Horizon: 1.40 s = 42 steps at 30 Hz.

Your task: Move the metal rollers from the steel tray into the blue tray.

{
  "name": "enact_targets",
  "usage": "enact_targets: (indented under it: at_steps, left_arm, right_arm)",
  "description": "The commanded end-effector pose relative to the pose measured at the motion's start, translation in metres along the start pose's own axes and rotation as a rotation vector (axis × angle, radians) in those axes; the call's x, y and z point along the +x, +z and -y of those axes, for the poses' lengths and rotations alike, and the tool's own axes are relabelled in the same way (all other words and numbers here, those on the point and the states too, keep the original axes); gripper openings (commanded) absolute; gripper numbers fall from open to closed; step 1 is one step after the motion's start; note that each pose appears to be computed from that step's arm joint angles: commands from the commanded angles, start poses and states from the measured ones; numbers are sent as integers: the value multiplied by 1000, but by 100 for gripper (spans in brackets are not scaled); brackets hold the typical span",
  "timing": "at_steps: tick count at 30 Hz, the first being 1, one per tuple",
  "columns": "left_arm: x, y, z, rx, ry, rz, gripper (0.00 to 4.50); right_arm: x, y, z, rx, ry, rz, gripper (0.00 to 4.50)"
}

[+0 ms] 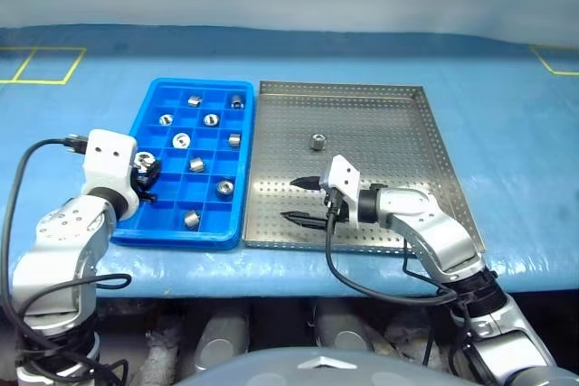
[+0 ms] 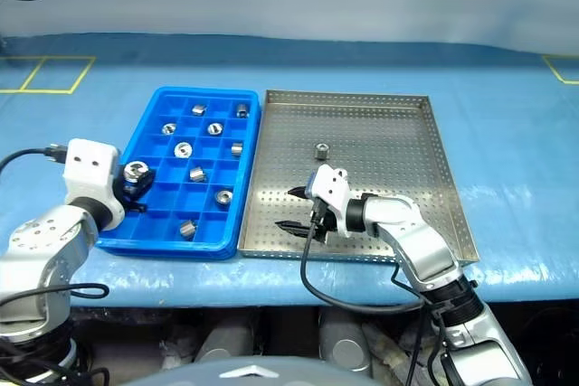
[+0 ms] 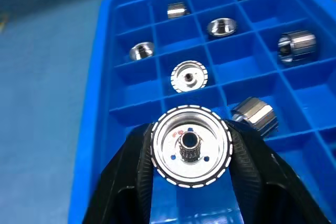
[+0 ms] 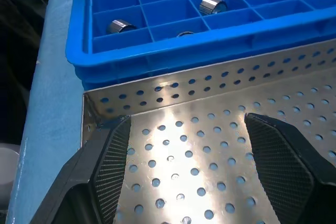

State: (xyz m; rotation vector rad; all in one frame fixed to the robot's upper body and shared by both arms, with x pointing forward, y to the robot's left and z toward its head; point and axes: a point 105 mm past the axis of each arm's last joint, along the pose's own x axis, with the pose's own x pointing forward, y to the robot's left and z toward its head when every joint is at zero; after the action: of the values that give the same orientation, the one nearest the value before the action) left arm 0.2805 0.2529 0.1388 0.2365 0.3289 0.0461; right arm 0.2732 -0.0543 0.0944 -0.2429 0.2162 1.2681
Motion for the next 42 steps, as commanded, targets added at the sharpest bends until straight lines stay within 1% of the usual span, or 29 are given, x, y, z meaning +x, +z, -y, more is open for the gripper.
enact_targets:
  at_steps: [1, 4, 11, 15, 21, 27, 29, 30, 33, 35, 37, 38, 40, 42]
  left_arm:
    - [0, 13, -4, -8, 41, 60, 173]
    - [7, 14, -6, -35, 70, 60, 173]
    - [37, 14, -8, -65, 108, 39, 173]
    - [50, 8, -7, -70, 114, 8, 173]
    - [58, 1, -4, -70, 110, -14, 173]
    - [62, 1, 1, -71, 86, -11, 173]
    - [63, 2, 2, -64, 88, -7, 244]
    - [63, 2, 2, -63, 92, -5, 265]
    - [63, 4, 0, -82, 114, 0, 362]
    - [63, 8, 1, -91, 114, 18, 362]
    - [61, 19, 10, -99, 77, 67, 362]
    - [60, 27, 17, -105, 43, 99, 362]
    - [56, 45, 43, -117, -72, 171, 362]
    - [53, 56, 62, -119, -161, 214, 362]
  right_arm:
    - [2, 11, -2, -39, 25, 36, 365]
    - [3, 12, -4, -42, 35, 42, 365]
    - [1, 11, -4, -37, 23, 44, 365]
    - [-1, 11, -4, -34, 1, 45, 365]
    - [-5, 10, -4, -29, -20, 44, 365]
    - [-6, 9, -4, -29, -27, 43, 365]
    - [-6, 10, -4, -31, -28, 44, 365]
    - [-6, 10, -4, -32, -29, 45, 365]
    - [-6, 10, -4, -33, -31, 46, 365]
    - [-6, 11, -4, -34, -32, 46, 365]
    - [-7, 11, -4, -37, -39, 46, 365]
    - [-8, 11, -3, -41, -49, 45, 365]
    - [-10, 13, -1, -51, -70, 45, 365]
    - [-12, 14, 0, -56, -83, 46, 365]
